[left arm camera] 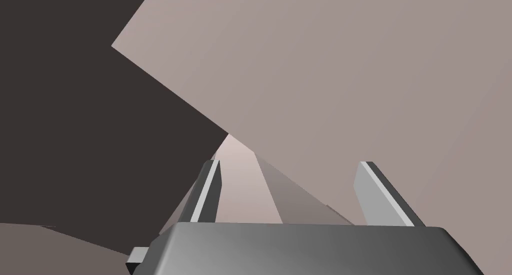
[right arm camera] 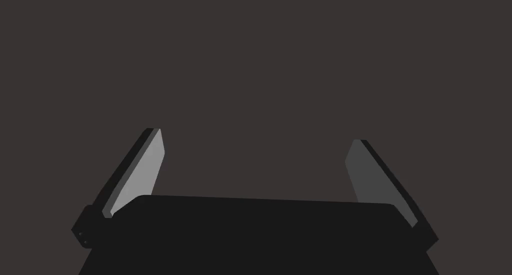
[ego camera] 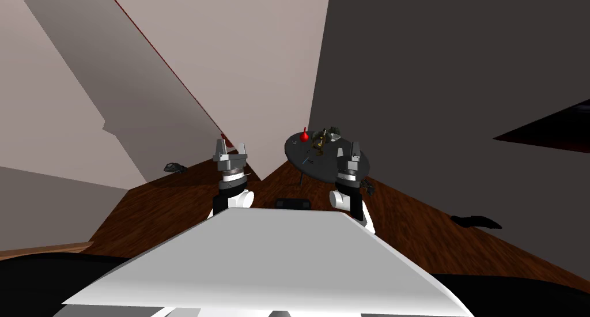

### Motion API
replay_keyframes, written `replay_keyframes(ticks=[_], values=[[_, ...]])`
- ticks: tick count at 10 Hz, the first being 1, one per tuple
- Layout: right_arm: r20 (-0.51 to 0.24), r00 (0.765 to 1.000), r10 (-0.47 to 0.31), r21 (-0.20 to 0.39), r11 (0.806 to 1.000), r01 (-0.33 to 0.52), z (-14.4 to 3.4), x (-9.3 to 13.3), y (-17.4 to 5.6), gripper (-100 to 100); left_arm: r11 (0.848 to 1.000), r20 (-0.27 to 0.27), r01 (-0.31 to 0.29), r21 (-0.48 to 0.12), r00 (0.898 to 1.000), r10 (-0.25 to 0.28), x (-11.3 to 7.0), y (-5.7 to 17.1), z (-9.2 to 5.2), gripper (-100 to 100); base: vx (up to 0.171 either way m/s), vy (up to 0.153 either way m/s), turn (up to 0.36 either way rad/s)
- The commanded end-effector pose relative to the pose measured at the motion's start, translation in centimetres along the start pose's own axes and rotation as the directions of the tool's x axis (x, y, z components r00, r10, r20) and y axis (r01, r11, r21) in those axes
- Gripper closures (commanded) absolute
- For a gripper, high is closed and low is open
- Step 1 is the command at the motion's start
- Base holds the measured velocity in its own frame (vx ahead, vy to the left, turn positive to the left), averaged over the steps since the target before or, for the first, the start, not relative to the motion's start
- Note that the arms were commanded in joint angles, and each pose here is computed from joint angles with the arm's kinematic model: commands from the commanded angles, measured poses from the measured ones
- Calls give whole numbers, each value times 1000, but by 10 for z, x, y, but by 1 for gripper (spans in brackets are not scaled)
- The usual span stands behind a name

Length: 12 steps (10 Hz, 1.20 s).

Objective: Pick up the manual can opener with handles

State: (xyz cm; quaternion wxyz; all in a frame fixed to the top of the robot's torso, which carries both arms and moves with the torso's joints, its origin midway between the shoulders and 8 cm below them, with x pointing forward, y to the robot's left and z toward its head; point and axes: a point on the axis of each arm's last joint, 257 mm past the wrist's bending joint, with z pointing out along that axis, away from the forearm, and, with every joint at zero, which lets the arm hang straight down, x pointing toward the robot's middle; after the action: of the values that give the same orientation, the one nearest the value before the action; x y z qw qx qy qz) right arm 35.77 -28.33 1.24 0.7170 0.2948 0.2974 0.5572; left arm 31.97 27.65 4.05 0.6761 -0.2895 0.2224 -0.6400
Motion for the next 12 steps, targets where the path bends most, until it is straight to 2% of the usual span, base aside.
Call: replay_keyframes(ticks=[1,4,6,7,8,9,10,12], values=[[-24,999,-26,14,1000,26,-2,0,-6,-100,1000,0,0,0,1000,0,0,0,0,0,22,18,-19],[-87,990,-113,70,990,119,-13,-5,-32,-100,1000,0,0,0,1000,0,0,0,0,0,76,85,-35],[-141,971,-191,123,970,209,-25,-14,-59,-100,1000,0,0,0,1000,0,0,0,0,0,120,105,-38],[-170,958,-232,153,954,258,-32,-21,-74,-100,1000,0,0,0,1000,0,0,0,0,0,121,161,-33],[-177,956,-235,151,953,262,-32,-20,-73,-100,1000,0,0,0,1000,0,0,0,0,0,93,134,-13],[-215,936,-279,178,931,319,-40,-28,-89,-100,1000,0,0,0,1000,0,0,0,0,0,95,111,-14],[-215,936,-279,178,931,319,-40,-28,-89,-100,1000,0,0,0,1000,0,0,0,0,0,73,74,-13],[-294,884,-364,229,871,435,-60,-46,-122,-100,1000,0,0,0,1000,0,0,0,0,0,98,106,-9]])
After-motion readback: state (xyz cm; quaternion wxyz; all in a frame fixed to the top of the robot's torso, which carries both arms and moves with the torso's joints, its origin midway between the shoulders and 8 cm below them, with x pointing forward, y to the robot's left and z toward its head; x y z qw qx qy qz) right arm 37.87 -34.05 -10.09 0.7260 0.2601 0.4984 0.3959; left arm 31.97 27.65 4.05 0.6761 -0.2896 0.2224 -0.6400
